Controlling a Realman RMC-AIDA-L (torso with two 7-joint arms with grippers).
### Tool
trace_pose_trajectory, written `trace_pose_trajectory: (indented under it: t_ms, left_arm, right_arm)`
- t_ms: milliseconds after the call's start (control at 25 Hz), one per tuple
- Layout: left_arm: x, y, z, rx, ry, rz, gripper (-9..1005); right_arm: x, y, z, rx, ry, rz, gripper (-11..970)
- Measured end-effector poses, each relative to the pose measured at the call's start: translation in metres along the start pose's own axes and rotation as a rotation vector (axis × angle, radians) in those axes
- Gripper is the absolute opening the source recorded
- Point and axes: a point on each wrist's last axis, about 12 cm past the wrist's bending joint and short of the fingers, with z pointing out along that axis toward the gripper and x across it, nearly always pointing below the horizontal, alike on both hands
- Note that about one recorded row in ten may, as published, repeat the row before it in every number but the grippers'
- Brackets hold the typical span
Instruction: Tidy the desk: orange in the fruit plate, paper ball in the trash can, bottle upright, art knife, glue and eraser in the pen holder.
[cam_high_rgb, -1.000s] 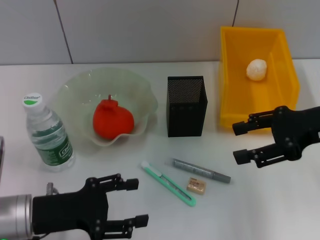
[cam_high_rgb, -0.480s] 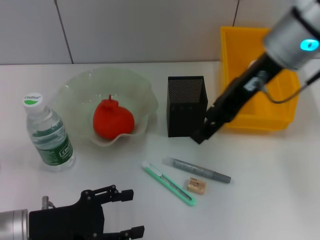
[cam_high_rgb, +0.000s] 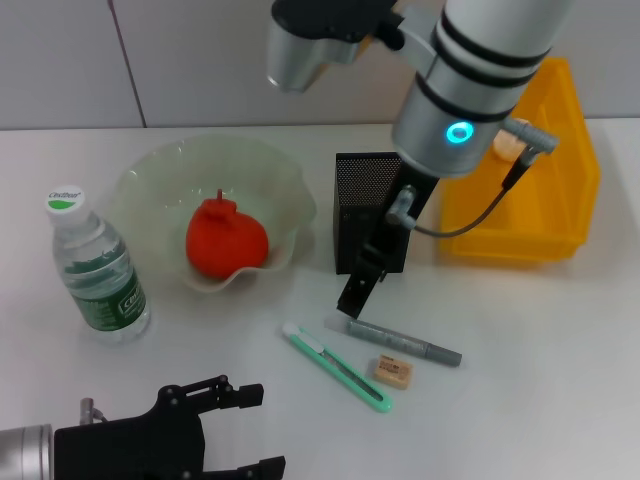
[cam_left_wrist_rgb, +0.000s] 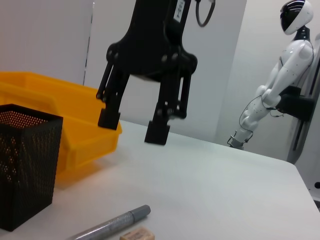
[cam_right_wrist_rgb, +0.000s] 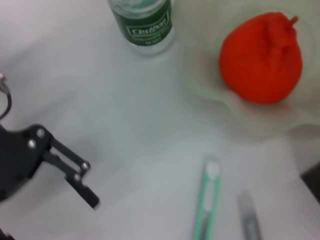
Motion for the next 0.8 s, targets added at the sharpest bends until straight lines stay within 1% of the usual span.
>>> trace_pose_trajectory:
  t_ms: [80,120,160,280,320,480,520,560,600,640,720,800]
  left_arm:
    - [0.000,0.000,0.000,0.000,0.000,0.000,802]
    - [0.000,0.000,0.000,0.000,0.000,0.000,802]
    - [0.000,0.000,0.000,0.000,0.000,0.000,802]
    - [0.000,-0.001,-0.001,0.000,-0.002,-0.003,802]
    - [0.000,-0.001,-0.001,0.000,-0.002,-0.003,802]
    - [0.000,-0.001,0.000,0.001,-0.002,-0.005,802]
    - [0.000,-0.001,0.000,0.001,-0.002,-0.005,802]
    - [0.000,0.000,0.000,0.001,-0.002,-0.005,802]
    - [0.000,0.000,0.000,0.002,-0.002,-0.006,802]
    - [0.000,0.000,0.000,0.002,-0.002,-0.006,802]
    - [0.000,0.000,0.000,0.002,-0.003,-0.007,802]
    - [-0.001,0.000,0.000,0.003,-0.004,-0.009,802]
  right_arm:
    - [-0.001,0.001,0.003,-0.016,-0.007,0.008,787]
    - [-0.002,0.001,0.009,-0.050,-0.022,0.025,787]
    - [-0.002,0.001,0.009,-0.050,-0.022,0.025,787]
    - [0.001,0.001,0.019,-0.079,-0.015,0.041,787]
    - [0.002,-0.001,0.026,-0.076,-0.005,0.040,787]
    - [0.004,-0.004,0.033,-0.068,-0.004,0.044,787]
    - [0.006,-0.005,0.038,-0.066,-0.001,0.047,787]
    - [0.006,-0.005,0.038,-0.066,-0.001,0.047,787]
    - [0.007,-0.005,0.046,-0.066,0.008,0.039,787]
    - [0.007,-0.005,0.046,-0.066,0.008,0.039,787]
    - [0.009,-0.003,0.054,-0.071,0.011,0.021,787]
    - [0.010,-0.003,0.056,-0.072,0.008,0.014,787]
